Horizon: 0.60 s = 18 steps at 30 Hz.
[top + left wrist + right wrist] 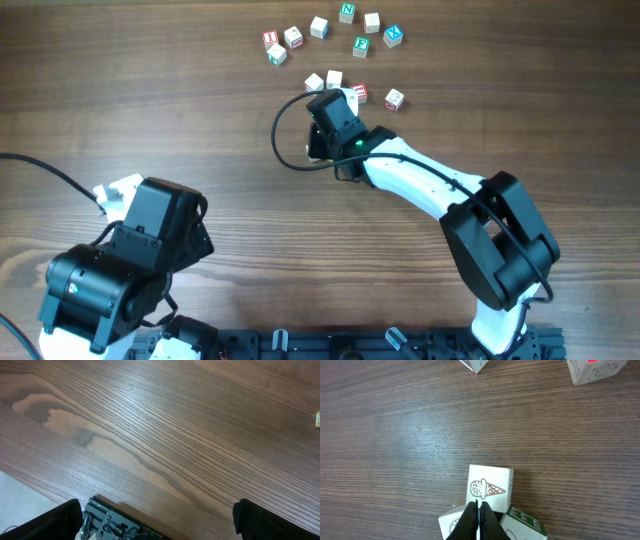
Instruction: Form a circle
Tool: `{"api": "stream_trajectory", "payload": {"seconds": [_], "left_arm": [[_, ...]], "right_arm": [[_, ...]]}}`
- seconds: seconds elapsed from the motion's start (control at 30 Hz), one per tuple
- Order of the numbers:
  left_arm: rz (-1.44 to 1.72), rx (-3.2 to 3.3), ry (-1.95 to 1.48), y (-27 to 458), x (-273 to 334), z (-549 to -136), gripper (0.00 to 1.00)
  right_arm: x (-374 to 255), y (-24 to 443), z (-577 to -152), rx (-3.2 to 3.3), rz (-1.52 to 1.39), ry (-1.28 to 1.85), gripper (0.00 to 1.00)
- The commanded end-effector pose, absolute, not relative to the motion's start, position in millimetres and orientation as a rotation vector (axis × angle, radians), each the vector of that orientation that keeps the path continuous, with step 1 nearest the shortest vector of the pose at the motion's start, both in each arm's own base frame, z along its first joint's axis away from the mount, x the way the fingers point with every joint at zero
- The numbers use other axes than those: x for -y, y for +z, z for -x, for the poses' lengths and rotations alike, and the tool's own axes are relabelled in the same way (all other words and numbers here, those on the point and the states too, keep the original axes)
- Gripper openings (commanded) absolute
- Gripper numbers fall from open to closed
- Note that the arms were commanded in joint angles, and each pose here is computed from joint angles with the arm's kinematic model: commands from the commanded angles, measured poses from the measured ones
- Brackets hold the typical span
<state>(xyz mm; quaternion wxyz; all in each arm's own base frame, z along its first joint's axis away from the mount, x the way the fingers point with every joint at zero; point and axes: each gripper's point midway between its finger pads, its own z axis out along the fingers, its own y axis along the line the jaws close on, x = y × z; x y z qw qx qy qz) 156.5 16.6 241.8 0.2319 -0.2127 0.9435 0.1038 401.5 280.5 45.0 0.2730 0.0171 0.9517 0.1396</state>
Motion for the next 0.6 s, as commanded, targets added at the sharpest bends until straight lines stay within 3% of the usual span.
{"api": "stream_trajectory", "payload": {"seconds": [0.0, 0.57], "left_arm": [[0.613, -2.587, 0.280, 241.2, -17.5, -156.0, 1.00], [0.613, -2.587, 0.280, 241.2, -17.5, -156.0, 1.00]], "right_arm": [[-283.6, 57.8, -409.4, -2.519, -0.064, 0.385, 0.05], [-284.8, 42.1, -405.9, -2.557, -0.061, 0.384, 0.05]]}}
